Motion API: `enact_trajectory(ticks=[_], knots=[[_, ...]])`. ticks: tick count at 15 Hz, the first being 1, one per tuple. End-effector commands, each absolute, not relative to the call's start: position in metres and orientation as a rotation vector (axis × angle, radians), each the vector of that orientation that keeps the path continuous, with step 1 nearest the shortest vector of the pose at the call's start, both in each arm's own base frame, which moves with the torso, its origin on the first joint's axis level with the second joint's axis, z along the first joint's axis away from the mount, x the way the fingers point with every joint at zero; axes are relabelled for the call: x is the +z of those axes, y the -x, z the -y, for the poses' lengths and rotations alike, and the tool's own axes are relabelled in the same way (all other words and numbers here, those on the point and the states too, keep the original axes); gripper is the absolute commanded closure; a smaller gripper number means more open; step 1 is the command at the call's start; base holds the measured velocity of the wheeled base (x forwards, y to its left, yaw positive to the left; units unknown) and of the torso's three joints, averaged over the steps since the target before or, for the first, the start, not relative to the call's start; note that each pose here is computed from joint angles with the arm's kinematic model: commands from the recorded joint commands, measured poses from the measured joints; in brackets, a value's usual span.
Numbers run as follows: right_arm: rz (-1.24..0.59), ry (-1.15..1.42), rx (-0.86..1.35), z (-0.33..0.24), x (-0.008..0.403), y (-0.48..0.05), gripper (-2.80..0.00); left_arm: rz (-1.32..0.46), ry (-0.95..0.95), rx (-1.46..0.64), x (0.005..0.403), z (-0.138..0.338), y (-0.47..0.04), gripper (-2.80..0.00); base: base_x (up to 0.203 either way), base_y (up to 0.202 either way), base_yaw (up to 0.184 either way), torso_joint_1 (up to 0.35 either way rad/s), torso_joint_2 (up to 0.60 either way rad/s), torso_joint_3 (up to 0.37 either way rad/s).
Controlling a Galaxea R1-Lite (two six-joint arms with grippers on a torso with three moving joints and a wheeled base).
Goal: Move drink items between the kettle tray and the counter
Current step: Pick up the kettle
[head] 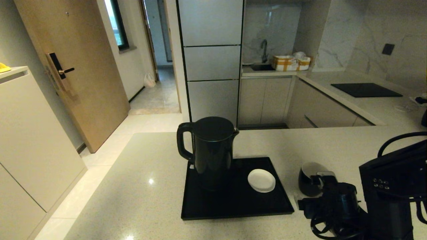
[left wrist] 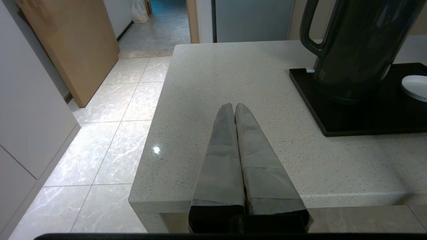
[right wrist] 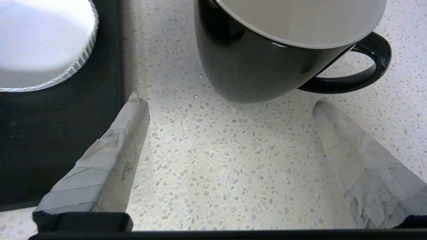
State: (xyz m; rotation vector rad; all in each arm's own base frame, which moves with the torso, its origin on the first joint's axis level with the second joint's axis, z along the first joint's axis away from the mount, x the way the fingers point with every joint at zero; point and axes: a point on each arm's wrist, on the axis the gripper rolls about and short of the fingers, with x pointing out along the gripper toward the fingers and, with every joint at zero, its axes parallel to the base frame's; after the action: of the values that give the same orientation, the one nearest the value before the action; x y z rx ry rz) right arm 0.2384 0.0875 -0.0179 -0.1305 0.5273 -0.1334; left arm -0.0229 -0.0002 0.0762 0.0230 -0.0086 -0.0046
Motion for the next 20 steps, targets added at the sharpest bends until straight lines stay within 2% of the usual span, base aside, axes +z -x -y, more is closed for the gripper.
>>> enact_trajectory(ticks=[1,2,6,10,12,14,16,18,20], knots=[[-0.472,0.092,-0.118,-0.087,0.002,-0.231,-0.81,0.008,-0.023,-0.005,0.076,0.000,0.023,0.00,0.000,0.000,0.000,0.000,0.00,0.000],[-0.444,0.068,-0.110,-0.086,0.013,-0.226,0.00,0.008,-0.023,-0.006,0.076,0.000,0.023,0.00,0.000,0.000,0.000,0.000,0.00,0.000],[-0.277,-0.020,-0.086,-0.080,0.062,-0.210,0.00,0.008,-0.023,-0.005,0.076,0.000,0.023,0.00,0.000,0.000,0.000,0.000,0.00,0.000],[-0.021,0.002,-0.133,-0.064,0.143,-0.178,0.00,0.008,-0.023,-0.005,0.076,0.000,0.023,0.00,0.000,0.000,0.000,0.000,0.00,0.000],[0.043,-0.001,-0.201,-0.051,0.181,-0.150,0.00,0.008,-0.023,-0.005,0.076,0.000,0.023,0.00,0.000,0.000,0.000,0.000,0.00,0.000],[0.083,-0.011,-0.308,-0.024,0.217,-0.101,0.00,0.008,-0.023,-0.005,0.076,0.000,0.023,0.00,0.000,0.000,0.000,0.000,0.00,0.000],[0.109,-0.010,-0.444,0.003,0.236,-0.043,0.00,0.008,-0.023,-0.005,0.076,0.000,0.023,0.00,0.000,0.000,0.000,0.000,0.00,0.000],[0.092,0.008,-0.572,0.019,0.235,0.026,0.00,0.008,-0.022,-0.005,0.076,0.000,0.023,0.00,0.000,0.000,0.000,0.000,0.00,0.000],[0.018,0.007,-0.620,0.020,0.216,0.092,0.00,0.008,-0.023,-0.005,0.076,0.000,0.023,0.00,0.000,0.000,0.000,0.000,0.00,0.000]])
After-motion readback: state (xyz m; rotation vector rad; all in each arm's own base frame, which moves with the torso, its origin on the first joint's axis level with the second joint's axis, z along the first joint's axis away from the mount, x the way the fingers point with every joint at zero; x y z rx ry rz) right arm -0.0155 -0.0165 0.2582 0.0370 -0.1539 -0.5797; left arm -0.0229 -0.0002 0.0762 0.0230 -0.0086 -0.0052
